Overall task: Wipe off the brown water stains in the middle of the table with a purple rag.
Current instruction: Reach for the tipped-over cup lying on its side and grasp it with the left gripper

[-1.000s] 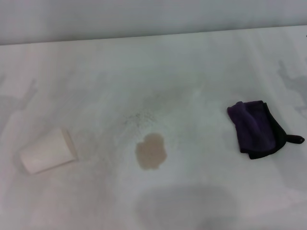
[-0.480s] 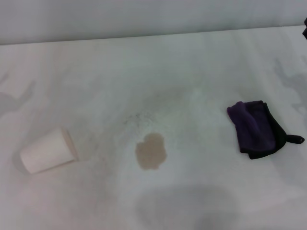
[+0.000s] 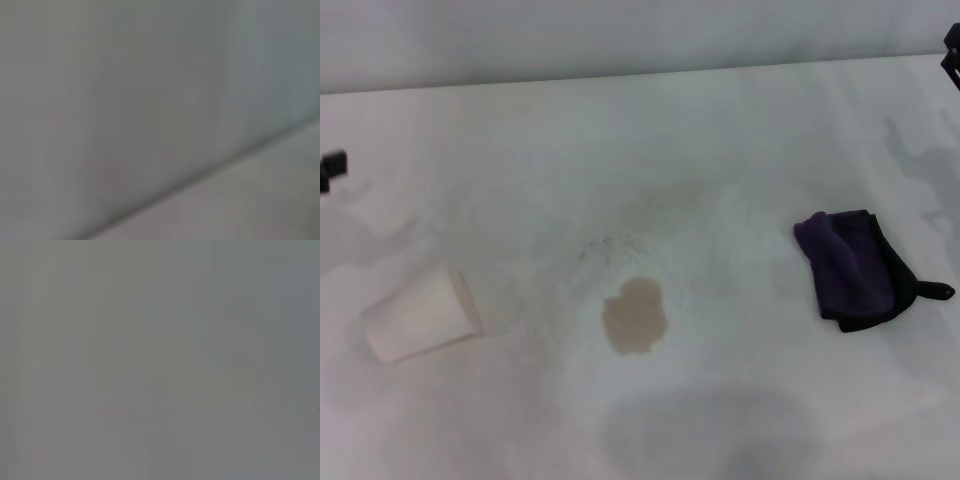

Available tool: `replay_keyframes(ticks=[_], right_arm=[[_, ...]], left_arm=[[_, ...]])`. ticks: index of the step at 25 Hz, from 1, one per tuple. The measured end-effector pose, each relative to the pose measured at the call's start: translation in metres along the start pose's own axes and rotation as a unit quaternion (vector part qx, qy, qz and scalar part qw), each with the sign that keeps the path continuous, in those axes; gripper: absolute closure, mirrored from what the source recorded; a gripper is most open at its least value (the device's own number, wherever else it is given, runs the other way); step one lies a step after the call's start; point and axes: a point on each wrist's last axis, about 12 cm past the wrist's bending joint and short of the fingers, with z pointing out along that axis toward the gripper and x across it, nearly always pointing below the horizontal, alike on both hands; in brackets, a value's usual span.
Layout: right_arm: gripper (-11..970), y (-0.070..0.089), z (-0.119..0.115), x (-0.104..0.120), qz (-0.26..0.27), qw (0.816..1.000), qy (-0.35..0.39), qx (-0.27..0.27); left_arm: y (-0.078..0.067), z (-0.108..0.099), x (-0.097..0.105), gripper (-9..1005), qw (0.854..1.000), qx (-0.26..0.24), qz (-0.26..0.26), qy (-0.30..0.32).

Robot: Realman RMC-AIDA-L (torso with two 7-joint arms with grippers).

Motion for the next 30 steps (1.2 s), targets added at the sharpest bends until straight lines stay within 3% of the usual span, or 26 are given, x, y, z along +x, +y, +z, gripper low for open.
replay_keyframes(ticks=[5,9,16,19,30], right_arm=[[130,0.003,0.004,-0.001,0.001,1.0,-0.004,-0.004],[130,0.007,0.006,-0.002,0.004,1.0,-0.006,-0.007],[130,0.006,0.002,0.0,0.007,1.0,-0.002,-0.004],[130,0.006,0.001,0.001,0.007,1.0,-0.001,-0.004],[130,0.003,-0.001,0.001,0.006,1.0,0.001,-0.001]], left_arm=[[-0.011,-0.007,-0.018,108,0.993,0.071,0.052,0.076],[-0.011,-0.014,-0.028,108,0.983,0.117,0.063,0.124],[-0.012,-0.01,-0.031,108,0.969,0.142,0.07,0.189],[-0.019,0.006,-0.022,108,0.959,0.155,0.082,0.223],[-0.029,0.037,-0.011,108,0.947,0.159,0.121,0.251]])
